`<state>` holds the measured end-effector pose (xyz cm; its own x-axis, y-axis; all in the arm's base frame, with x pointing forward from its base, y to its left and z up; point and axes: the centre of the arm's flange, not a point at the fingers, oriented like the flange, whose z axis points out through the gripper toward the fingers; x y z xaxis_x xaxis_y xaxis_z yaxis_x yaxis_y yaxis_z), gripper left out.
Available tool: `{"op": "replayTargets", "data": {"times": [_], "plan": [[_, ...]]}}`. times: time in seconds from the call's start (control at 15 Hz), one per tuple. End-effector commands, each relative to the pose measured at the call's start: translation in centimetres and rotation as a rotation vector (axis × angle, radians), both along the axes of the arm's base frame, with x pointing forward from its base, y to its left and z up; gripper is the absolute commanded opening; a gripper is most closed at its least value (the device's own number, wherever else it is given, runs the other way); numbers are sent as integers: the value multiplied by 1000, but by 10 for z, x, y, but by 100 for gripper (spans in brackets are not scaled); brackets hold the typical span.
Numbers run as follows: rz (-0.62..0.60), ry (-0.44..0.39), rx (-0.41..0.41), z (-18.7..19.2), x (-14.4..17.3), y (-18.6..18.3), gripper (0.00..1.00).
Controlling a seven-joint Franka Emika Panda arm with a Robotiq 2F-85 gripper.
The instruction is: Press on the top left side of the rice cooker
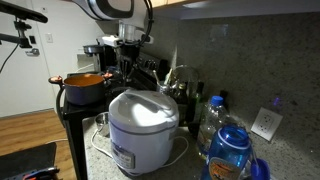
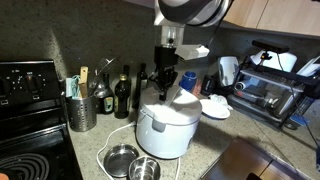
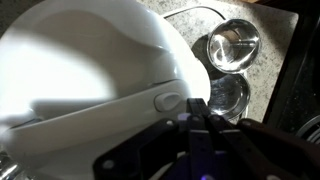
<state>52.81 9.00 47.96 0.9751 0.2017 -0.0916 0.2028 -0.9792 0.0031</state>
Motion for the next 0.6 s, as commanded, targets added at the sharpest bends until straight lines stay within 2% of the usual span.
{"op": "replayTargets", "data": {"times": [0.0,0.4,0.47,0.53], "plan": [[3,-4,1,19,1,9,0],[10,-29,7,34,3,16,0],[8,-22,13,35,3,15,8],[-1,-5,33,34,3,14,27]]}}
